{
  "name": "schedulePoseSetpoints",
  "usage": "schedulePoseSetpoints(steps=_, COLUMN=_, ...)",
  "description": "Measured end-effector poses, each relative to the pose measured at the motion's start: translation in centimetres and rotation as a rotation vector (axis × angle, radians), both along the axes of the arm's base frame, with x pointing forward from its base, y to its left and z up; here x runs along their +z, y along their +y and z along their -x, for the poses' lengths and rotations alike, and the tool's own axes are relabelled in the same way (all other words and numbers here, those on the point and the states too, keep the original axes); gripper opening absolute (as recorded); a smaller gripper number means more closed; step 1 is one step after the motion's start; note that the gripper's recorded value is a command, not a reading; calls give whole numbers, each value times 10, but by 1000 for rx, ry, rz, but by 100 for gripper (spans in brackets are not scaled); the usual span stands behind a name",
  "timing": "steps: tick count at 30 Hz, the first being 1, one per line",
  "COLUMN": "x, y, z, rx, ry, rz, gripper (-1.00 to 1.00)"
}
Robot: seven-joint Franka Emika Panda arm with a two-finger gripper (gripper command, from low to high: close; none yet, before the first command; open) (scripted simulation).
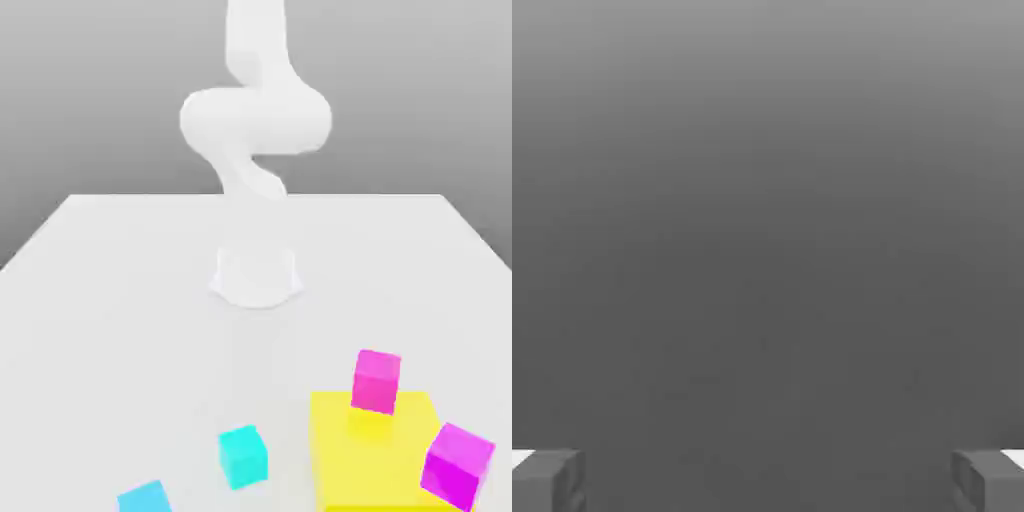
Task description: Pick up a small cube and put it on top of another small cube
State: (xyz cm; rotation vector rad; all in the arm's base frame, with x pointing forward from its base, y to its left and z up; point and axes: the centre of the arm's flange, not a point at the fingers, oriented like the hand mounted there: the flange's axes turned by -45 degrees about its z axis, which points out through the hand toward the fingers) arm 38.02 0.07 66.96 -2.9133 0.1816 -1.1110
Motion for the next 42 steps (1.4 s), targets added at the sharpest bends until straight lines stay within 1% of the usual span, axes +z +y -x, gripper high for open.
schedulePoseSetpoints(steps=6, x=-112, y=-5, z=-63, rx=-230, ry=167, rz=-119, gripper=0)
schedulePoseSetpoints(steps=9, x=-170, y=-9, z=-82, rx=-345, ry=245, rz=-172, gripper=0)
schedulePoseSetpoints(steps=13, x=-250, y=-14, z=-95, rx=-504, ry=345, rz=-239, gripper=0)
schedulePoseSetpoints(steps=18, x=-347, y=-20, z=-92, rx=-708, ry=468, rz=-315, gripper=0)
schedulePoseSetpoints(steps=24, x=-456, y=-18, z=-63, rx=-959, ry=612, rz=-396, gripper=0)
schedulePoseSetpoints(steps=26, x=-483, y=-17, z=-57, rx=-1000, ry=635, rz=-408, gripper=0)
schedulePoseSetpoints(steps=30, x=-530, y=-17, z=-55, rx=-1013, ry=642, rz=-411, gripper=0)
schedulePoseSetpoints(steps=31, x=-539, y=-17, z=-54, rx=-1013, ry=642, rz=-411, gripper=-100)
schedulePoseSetpoints(steps=37, x=-543, y=-17, z=-54, rx=-1013, ry=640, rz=-411, gripper=-100)
schedulePoseSetpoints(steps=42, x=-500, y=-17, z=-55, rx=-1013, ry=640, rz=-413, gripper=-100)
